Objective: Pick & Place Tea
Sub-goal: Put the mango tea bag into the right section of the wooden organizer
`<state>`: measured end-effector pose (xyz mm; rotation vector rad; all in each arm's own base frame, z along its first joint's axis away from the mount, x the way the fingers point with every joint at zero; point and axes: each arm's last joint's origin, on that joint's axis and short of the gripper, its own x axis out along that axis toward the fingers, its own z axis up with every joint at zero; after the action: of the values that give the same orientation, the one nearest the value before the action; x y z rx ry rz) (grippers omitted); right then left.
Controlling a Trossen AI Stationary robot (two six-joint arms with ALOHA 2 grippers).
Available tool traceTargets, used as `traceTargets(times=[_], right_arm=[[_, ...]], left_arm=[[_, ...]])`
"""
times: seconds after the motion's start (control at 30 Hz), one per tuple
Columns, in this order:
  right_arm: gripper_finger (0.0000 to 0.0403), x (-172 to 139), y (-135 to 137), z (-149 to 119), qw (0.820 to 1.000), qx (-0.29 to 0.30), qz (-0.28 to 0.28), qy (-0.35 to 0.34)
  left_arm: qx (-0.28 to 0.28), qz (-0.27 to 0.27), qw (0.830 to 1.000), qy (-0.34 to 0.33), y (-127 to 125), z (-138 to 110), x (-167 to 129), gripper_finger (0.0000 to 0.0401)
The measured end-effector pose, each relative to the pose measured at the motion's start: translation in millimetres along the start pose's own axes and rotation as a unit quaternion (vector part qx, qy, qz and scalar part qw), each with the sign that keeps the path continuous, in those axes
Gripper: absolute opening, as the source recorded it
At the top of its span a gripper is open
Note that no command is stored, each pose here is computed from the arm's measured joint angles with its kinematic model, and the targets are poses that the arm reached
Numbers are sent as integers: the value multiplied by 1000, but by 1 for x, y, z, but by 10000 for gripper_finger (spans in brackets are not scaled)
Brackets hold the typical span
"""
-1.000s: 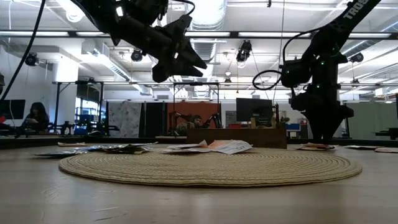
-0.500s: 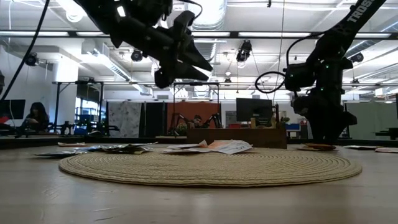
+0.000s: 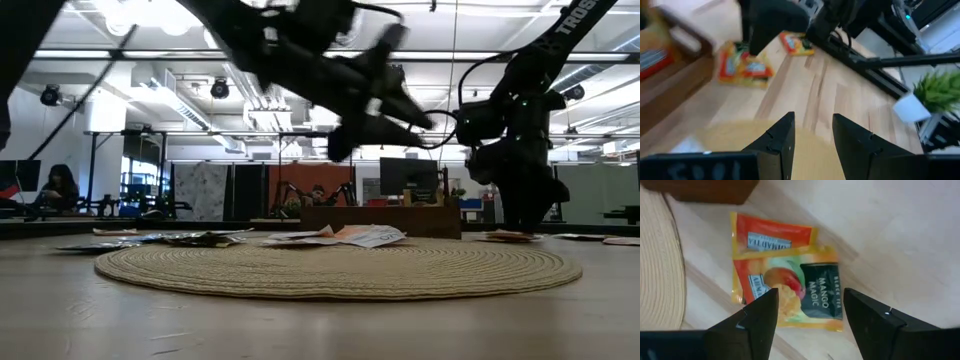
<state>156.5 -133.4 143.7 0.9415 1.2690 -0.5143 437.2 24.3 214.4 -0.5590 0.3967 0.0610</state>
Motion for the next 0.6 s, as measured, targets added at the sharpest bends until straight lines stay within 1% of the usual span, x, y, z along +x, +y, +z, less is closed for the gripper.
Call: traceTargets(times=[0.13,0.27,0.4,0.47,0.53,0.6], right_arm=[[221,3,-1,-3,1000,-13,5,9],[221,4,-2,-5,1000,-23,6,11],[221,4,-2,-5,1000,-25,8,11],[221,4,-2,-5,999,-27,15,12],[221,4,0,-5,998,-33,42,17],[221,4,1,-6,997,-38,68,22]], left_arm=[[-2,0,1000,28,1,5,43,126],[-5,13,998,62,-2,6,77,126],[-4,20,996,86,-9,5,100,126],[-5,25,996,85,-9,4,110,126],[-7,47,996,82,-8,2,117,126],[-8,75,995,62,-5,3,122,126]])
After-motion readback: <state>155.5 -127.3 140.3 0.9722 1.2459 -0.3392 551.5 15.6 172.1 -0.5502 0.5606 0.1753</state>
